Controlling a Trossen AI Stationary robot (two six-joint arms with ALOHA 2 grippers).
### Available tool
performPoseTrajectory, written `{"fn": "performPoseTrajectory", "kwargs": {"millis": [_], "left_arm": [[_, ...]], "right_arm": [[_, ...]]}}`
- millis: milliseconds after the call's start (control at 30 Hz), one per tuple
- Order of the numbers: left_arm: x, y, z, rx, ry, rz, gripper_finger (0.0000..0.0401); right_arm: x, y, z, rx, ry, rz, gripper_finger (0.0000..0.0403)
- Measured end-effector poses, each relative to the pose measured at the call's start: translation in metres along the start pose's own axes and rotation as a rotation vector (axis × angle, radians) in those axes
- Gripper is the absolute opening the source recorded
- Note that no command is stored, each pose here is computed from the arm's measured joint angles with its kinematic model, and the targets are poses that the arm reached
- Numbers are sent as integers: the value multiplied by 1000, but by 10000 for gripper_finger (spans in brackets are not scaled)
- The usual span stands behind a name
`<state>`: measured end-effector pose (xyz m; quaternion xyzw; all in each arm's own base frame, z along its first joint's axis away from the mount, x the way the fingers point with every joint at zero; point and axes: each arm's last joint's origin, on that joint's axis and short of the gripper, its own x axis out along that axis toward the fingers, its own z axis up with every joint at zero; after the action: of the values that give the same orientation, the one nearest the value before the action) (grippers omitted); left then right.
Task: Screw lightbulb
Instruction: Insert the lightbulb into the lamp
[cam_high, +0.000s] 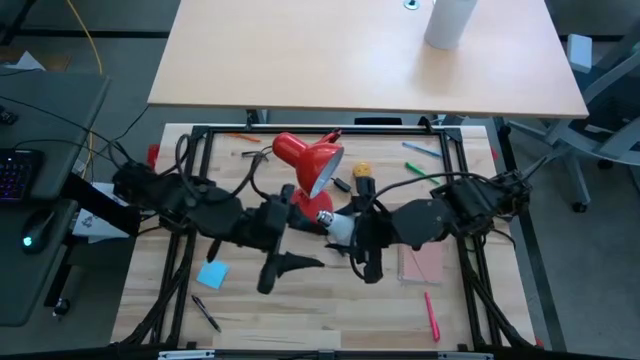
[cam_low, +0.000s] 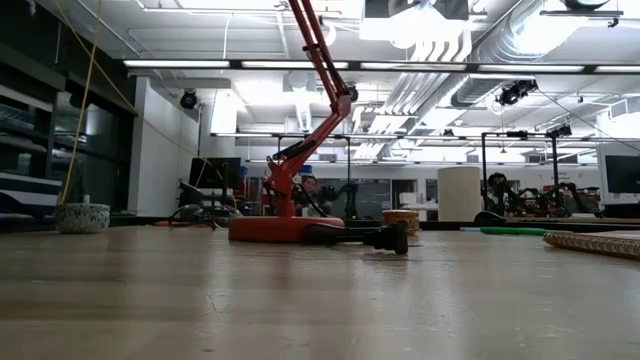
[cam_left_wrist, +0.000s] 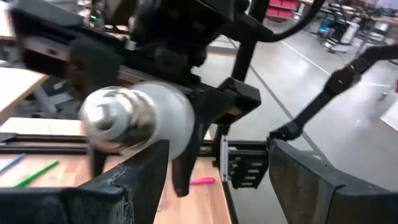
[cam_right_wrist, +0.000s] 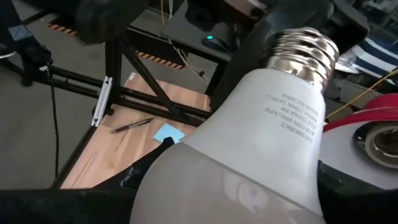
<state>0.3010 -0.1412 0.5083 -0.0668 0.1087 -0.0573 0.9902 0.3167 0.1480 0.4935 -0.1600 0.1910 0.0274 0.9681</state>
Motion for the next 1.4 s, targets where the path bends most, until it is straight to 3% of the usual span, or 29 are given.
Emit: {"fn": "performPoseTrajectory", "kwargs": {"millis": [333, 500, 700, 1400], "left_arm": [[-11, 6, 8, -42, -68, 122, 255], [-7, 9, 18, -57, -146, 63, 255], [-5, 11, 16, -56, -120, 13, 255], [23, 12, 3, -33, -66, 43, 250]], "right_arm": [[-4, 9, 1, -45, -7, 17, 224], [-3, 8, 2, -85, -10, 9, 224], [-4, 9, 2, -92, -12, 8, 224], [-3, 8, 2, -126, -15, 6, 225]]}}
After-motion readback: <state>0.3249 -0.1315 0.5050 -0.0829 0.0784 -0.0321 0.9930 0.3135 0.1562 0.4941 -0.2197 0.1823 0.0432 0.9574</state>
